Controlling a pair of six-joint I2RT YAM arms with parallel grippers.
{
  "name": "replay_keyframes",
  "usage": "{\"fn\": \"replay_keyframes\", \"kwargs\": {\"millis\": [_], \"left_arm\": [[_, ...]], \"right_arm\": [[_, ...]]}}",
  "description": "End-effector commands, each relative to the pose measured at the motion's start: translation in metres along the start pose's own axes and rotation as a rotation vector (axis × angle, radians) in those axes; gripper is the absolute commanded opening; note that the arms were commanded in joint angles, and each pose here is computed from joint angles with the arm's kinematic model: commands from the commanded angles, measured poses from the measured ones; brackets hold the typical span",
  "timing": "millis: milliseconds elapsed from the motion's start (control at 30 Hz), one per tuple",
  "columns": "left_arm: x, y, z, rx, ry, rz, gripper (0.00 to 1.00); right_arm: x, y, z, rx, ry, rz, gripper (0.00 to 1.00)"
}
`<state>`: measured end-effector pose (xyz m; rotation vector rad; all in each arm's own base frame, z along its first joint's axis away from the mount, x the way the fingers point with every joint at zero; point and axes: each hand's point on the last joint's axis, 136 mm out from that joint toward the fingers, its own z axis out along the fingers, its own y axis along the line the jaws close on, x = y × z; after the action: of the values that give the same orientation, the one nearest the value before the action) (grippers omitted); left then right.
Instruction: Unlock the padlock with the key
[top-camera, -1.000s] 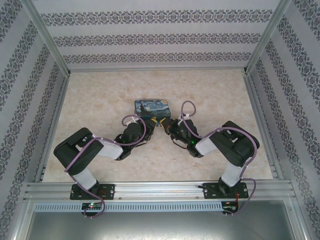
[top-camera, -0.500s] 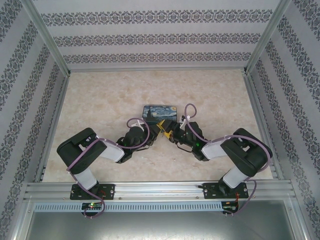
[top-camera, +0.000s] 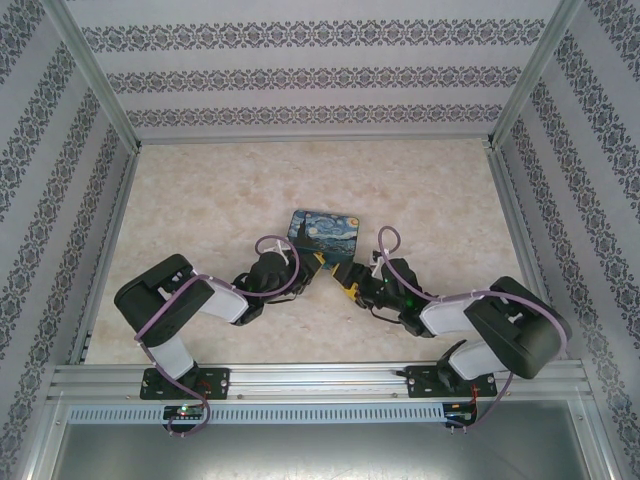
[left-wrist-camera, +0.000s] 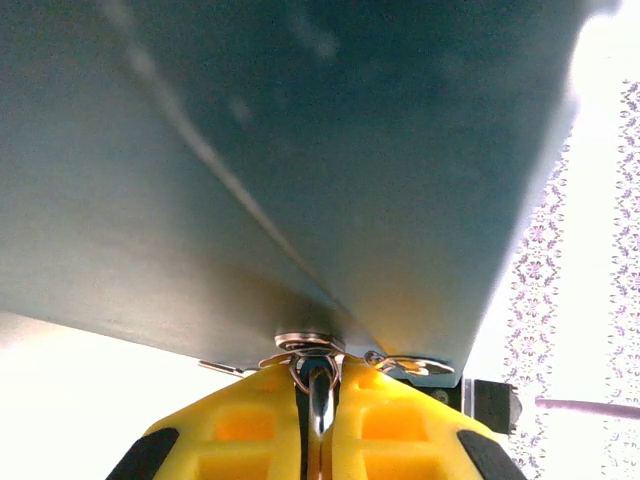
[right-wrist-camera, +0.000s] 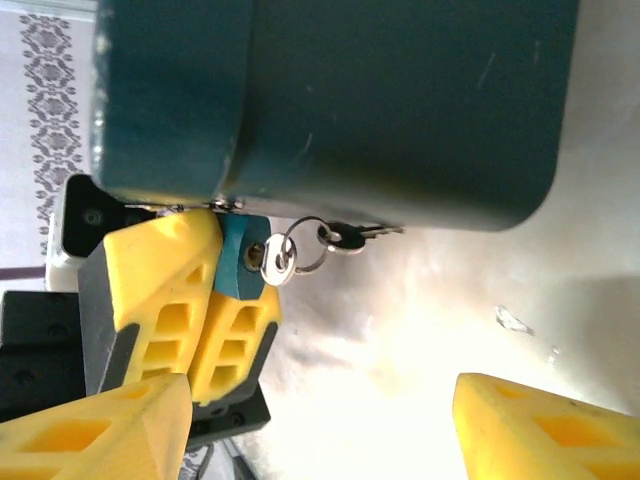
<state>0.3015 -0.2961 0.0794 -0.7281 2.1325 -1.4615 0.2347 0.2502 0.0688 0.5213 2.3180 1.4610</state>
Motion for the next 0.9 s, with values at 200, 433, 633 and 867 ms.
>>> {"fn": "replay_keyframes", "kwargs": {"millis": [200,433,633,867], "left_arm": [[-0.004,-0.001,-0.003,-0.014,0.009,0.049,0.00],[-0.002,-0.002,-0.002,-0.029,0.027,0.042,0.00],[0.000,-0.005,-0.003,-0.049,0.051,0.040,0.00],[0.004,-0.010,-0.001,-0.045,0.077,0.033,0.00]], "right_arm": [[-0.012,0.031,-0.033,0.274,-0.044,-0.452,0.69],[-0.019,0.036,-0.034,0.367,-0.062,-0.703,0.60],[-0.010,0.029,-0.023,0.454,-0.054,-0.922,0.42],[-0.002,0.020,-0.008,0.537,-0.042,-1.107,0.34]]}}
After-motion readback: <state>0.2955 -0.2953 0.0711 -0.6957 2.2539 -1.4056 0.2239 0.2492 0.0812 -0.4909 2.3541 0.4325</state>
